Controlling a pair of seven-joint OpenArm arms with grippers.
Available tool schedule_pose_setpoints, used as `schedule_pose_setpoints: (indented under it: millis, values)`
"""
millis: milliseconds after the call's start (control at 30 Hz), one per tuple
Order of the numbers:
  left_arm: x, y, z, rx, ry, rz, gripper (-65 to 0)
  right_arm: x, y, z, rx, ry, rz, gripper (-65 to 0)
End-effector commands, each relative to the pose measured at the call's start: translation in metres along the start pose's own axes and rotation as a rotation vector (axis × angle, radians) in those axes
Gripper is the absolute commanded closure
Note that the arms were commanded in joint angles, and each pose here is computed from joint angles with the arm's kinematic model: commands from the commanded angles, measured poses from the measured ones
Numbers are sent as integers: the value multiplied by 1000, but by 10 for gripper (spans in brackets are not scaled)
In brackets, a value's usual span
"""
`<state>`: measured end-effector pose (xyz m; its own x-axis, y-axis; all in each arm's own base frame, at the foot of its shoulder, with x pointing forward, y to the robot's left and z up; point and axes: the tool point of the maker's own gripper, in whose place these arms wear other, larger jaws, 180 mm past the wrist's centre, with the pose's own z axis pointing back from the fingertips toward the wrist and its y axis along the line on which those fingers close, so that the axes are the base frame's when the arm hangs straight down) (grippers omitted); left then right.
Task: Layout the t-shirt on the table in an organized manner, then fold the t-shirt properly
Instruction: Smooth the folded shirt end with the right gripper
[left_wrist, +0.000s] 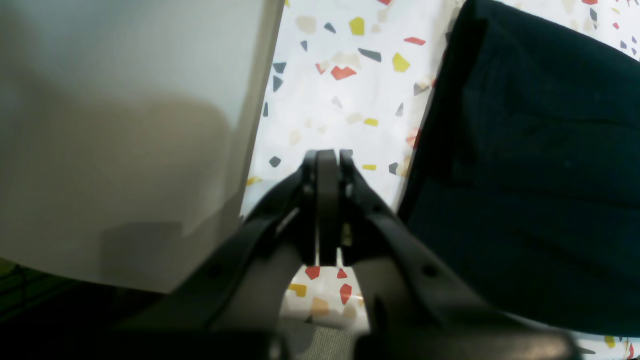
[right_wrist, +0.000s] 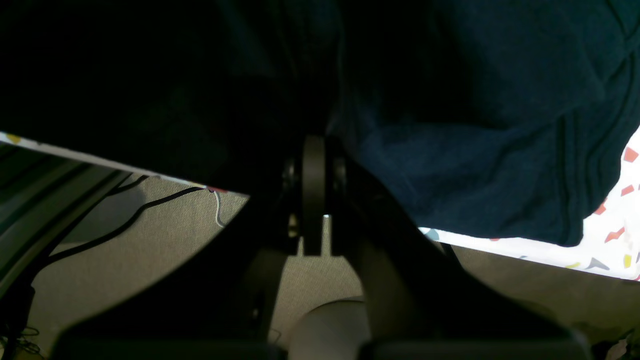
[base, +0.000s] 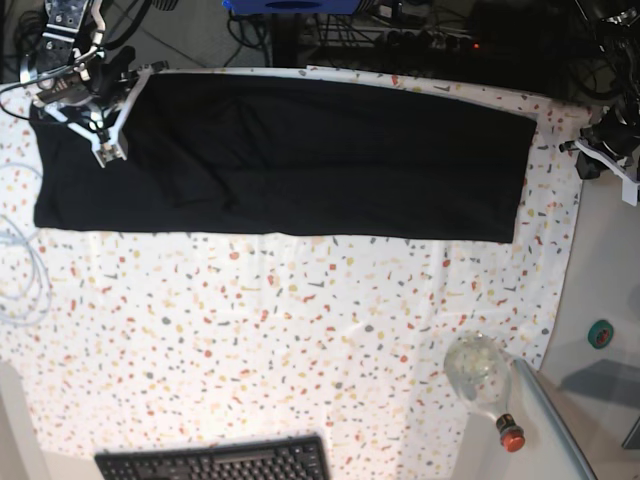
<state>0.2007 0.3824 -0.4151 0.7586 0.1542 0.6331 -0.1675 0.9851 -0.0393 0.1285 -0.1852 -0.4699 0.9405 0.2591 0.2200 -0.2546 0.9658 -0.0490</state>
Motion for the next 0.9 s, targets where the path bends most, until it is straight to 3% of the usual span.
schedule_pose_setpoints:
  millis: [0,733,867]
  values:
    - [16,6,5,7,-44,-19,0,6,-4,4,-12,-23,6,0]
    - [16,6,5,7,-43,-19,0,47,-29,11,-68,-101,30,0]
    - [16,6,5,7,-43,-19,0,44,-41,12,-119,-97,-49,0]
